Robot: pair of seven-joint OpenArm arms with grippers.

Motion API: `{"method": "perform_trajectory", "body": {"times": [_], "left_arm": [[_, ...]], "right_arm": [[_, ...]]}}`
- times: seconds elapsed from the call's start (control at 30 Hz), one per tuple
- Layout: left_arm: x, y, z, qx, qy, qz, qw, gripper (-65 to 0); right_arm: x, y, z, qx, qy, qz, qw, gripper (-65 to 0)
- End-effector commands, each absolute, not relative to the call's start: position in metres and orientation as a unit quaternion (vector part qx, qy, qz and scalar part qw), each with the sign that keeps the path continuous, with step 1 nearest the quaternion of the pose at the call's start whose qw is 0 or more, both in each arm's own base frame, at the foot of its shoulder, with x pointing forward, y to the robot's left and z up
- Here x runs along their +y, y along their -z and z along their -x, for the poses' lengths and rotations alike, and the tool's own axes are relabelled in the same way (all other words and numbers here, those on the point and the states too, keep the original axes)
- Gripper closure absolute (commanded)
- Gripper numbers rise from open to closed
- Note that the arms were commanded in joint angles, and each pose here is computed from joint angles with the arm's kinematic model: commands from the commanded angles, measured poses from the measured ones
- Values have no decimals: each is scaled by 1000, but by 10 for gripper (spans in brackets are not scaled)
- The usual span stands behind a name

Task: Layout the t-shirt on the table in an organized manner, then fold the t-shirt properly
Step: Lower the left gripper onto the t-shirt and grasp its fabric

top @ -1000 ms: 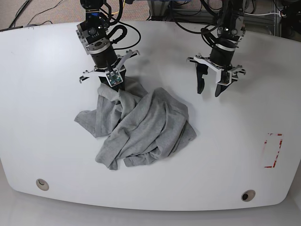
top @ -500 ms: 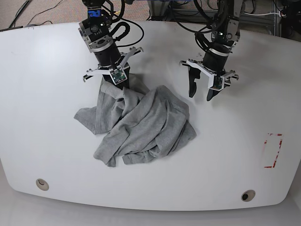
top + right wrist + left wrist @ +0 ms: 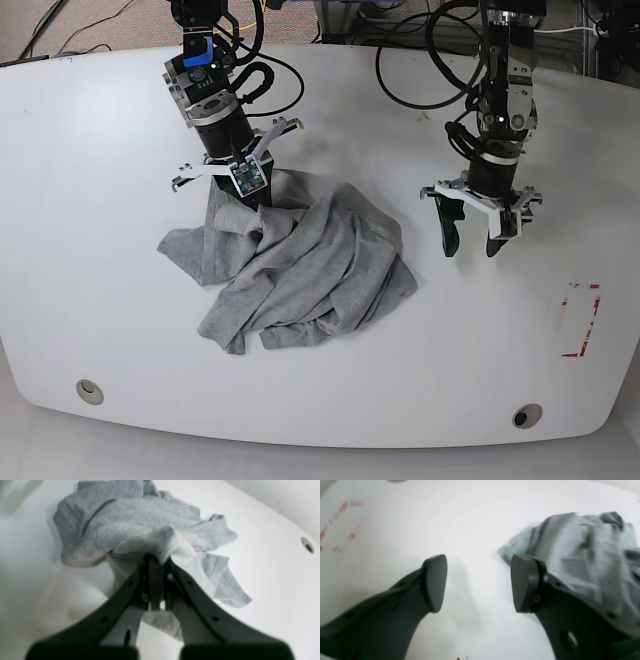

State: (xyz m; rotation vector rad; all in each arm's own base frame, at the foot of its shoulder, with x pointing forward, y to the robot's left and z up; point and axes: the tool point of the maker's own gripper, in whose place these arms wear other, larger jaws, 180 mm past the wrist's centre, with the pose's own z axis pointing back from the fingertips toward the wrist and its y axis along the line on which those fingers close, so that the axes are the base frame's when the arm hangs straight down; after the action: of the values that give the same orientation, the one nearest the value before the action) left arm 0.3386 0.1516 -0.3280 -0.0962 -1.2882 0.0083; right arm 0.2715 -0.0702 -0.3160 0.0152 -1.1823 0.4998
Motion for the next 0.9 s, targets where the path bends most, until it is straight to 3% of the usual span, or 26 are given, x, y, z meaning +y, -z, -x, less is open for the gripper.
{"method": "perform_trajectory", "body": {"times": [0.0, 0.43, 0.87], "left_arm": [[154, 323, -366, -596, -19, 60, 800, -392], [146, 357, -414, -541, -64, 99, 832, -392], [102, 383, -434, -492, -64, 164, 853, -392]], "right_arm": [[-68, 301, -276, -576, -230, -9, 784, 0], [-67, 302, -275, -574, -230, -10, 786, 0], [-67, 302, -275, -574, -229, -11, 786, 0]]}}
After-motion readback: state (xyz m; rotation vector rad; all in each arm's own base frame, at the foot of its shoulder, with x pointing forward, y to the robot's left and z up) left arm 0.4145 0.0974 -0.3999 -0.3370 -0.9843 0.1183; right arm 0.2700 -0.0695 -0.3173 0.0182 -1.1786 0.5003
